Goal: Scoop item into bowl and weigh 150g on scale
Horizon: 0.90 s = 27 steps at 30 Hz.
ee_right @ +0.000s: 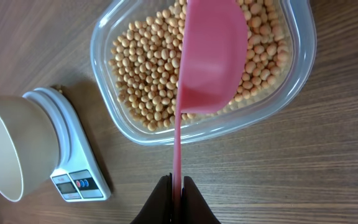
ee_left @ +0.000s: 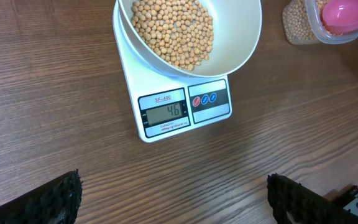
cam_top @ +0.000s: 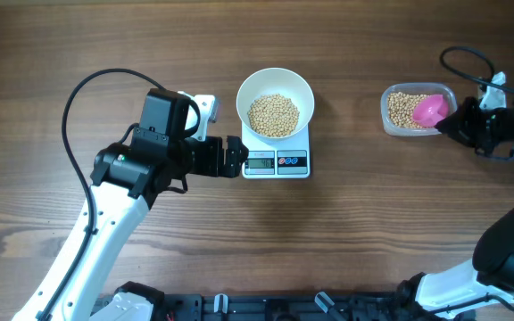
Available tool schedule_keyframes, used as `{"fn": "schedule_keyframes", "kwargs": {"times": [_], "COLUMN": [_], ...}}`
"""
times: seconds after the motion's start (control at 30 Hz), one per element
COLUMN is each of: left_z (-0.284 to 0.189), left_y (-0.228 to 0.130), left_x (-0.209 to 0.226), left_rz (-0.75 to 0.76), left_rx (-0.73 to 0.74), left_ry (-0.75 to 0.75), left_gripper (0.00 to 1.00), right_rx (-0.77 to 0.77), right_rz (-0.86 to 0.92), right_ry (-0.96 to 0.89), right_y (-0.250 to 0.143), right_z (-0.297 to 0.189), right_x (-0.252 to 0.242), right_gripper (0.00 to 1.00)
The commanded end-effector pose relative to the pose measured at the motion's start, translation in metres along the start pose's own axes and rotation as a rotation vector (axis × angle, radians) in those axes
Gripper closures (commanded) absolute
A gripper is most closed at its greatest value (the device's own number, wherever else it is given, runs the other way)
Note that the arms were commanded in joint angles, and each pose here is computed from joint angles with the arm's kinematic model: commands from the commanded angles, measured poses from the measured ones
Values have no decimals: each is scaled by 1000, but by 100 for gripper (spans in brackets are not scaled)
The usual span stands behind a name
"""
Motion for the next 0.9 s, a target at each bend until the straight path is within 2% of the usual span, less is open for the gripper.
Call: {"fn": "schedule_keyframes", "kwargs": {"times": [0.0,0.27,0.47,0.6,0.87], "left_z": [2,2,2,2,2], "left_y": [-3,-3,-3,-3,-3], "left_x": [-1,-1,-1,-1,-1], "left_rz": [16,16,16,16,16], "left_rx": [12,12,12,12,12], "left_ry": [-11,-11,-11,-11,-11], "left_gripper": [0,0,0,0,0], "right_rx": [-77,-134,-83,-58,-3], "right_rz": [-105,-200,-195,-279,-401], "right_ry": [-9,-20,-67,-74,-262], "right_y": [19,37,27,24,24], "right_z": [-24,-50,-47,-44,-29], "right_x": [15,28,23,28,35], "right_gripper": [96,96,96,96,96]}}
Point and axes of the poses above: each gripper's point midway between its finger pads, its own z axis out along the fingers, its own x axis along the line the jaws close on, y = z × x, the point moved 4 cm from there along -z, back along the fingers, and after that the axes turned 6 degrees about -z, right-handed, at the moved point
